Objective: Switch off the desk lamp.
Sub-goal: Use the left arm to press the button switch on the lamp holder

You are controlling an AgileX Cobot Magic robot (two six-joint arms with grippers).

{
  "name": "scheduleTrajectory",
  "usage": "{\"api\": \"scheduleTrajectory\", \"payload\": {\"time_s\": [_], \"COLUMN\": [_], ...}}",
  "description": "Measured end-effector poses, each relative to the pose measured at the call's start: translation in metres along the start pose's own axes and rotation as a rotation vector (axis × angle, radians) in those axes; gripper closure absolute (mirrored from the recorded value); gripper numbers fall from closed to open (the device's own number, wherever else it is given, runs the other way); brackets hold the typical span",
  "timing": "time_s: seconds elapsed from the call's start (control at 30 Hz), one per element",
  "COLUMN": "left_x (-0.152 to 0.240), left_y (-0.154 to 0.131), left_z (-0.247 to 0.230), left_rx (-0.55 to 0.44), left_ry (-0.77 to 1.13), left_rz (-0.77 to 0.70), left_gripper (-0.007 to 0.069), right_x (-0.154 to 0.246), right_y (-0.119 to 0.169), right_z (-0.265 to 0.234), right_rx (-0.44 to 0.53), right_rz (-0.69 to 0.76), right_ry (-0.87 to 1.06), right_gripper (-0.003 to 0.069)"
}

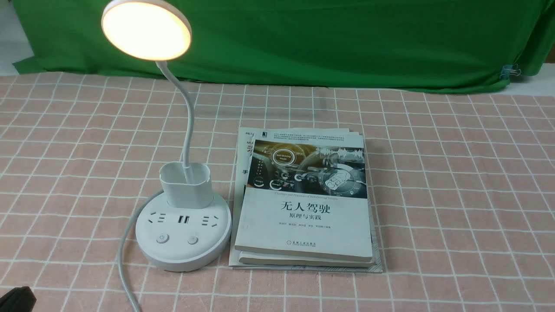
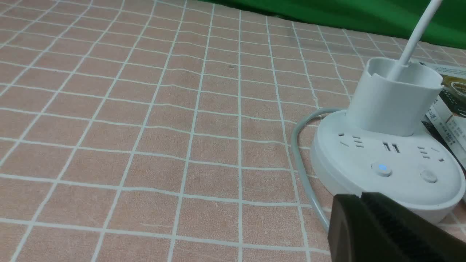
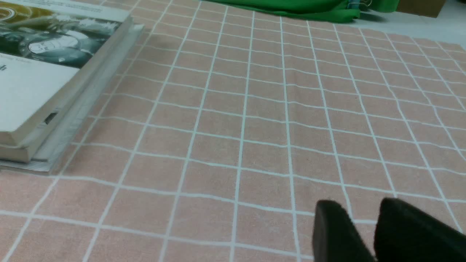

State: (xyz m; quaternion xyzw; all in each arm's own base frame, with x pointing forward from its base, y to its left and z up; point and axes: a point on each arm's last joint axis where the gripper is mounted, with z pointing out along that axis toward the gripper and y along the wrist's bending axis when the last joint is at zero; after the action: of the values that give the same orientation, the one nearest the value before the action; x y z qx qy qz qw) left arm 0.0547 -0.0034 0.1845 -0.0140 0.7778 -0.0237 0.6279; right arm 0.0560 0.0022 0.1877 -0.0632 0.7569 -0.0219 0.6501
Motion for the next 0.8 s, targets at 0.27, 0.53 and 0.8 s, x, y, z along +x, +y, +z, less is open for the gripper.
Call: {"api": "scheduleTrajectory", "payload": {"time_s": [0.27, 0.53, 0.8], "left_x": [0.0, 0.0, -0.0075], "left_y": [0.0, 0.0, -0.0003], "left_z": [0.0, 0.0, -0.0003], "left_rx": [0.0, 0.0, 0.008], "left_ry": [0.0, 0.0, -0.083], "left_rz": [0.0, 0.0, -0.112], "left_gripper": [0.062, 0.062, 0.062], "right_x": [0.0, 0.0, 0.0], "right_y": [0.0, 0.0, 0.0], "right_z": [0.0, 0.0, 0.0], "right_rx": [0.0, 0.0, 0.0], "right_rz": [0.0, 0.0, 0.0], "right_ry": [0.0, 0.0, 0.0], "right_gripper": [0.0419, 0.0419, 0.0419]}}
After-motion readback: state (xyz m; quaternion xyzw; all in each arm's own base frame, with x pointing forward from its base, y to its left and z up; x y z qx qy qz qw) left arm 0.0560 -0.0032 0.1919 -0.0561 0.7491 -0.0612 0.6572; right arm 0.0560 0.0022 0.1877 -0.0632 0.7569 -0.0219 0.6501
